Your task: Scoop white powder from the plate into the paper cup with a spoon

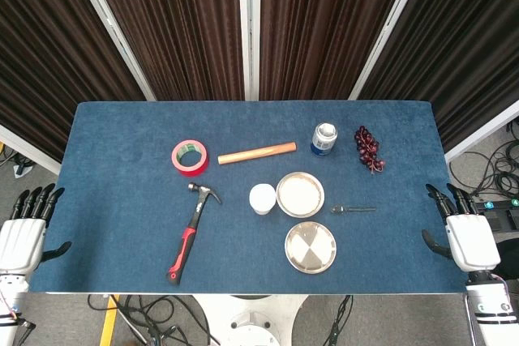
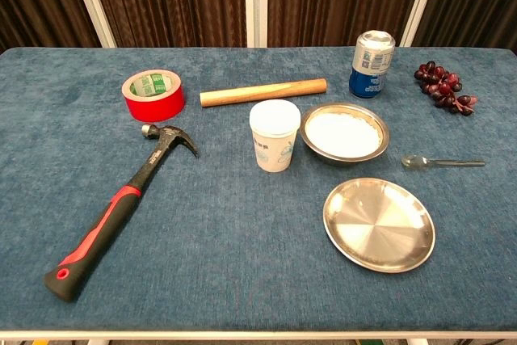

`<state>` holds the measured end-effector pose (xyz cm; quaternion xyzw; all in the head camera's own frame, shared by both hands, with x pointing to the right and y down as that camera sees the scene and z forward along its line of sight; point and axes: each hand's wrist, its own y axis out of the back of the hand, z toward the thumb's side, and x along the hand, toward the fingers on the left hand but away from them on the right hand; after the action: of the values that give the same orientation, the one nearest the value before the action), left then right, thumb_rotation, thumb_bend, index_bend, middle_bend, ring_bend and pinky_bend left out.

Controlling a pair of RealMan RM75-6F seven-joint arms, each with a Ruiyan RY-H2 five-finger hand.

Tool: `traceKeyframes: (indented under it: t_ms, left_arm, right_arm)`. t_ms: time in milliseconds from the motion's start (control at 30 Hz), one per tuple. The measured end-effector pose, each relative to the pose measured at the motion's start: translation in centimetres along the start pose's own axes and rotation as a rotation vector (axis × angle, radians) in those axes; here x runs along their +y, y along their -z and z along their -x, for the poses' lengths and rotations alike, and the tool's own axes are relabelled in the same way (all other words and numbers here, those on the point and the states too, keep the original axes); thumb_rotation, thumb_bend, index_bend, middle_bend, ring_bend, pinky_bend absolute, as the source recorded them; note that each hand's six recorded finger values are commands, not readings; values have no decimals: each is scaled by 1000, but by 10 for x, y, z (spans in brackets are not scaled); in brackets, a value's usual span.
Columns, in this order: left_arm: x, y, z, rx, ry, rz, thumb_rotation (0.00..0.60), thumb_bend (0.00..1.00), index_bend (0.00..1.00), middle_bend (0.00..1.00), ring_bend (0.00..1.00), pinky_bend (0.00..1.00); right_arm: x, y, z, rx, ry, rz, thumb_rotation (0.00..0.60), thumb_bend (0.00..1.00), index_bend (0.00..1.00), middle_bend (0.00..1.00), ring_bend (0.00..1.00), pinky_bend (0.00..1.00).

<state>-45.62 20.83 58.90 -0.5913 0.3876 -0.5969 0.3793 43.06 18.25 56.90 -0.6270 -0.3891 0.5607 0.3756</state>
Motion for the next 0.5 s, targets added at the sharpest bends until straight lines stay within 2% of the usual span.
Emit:
traceKeyframes:
  t_ms: [233, 500]
  left_arm:
    - [-1, -1, 1, -1, -5, -3, 600, 79, 126, 151, 51, 32]
    - [1, -2, 0, -6, -15, -1, 600, 79, 127, 151, 51, 32]
  right_arm:
    - [0, -5, 2, 24, -7, 10, 600, 224, 104, 238, 58, 98]
    - [-2, -18, 13, 81, -18, 6, 600, 224, 270, 287, 57, 112]
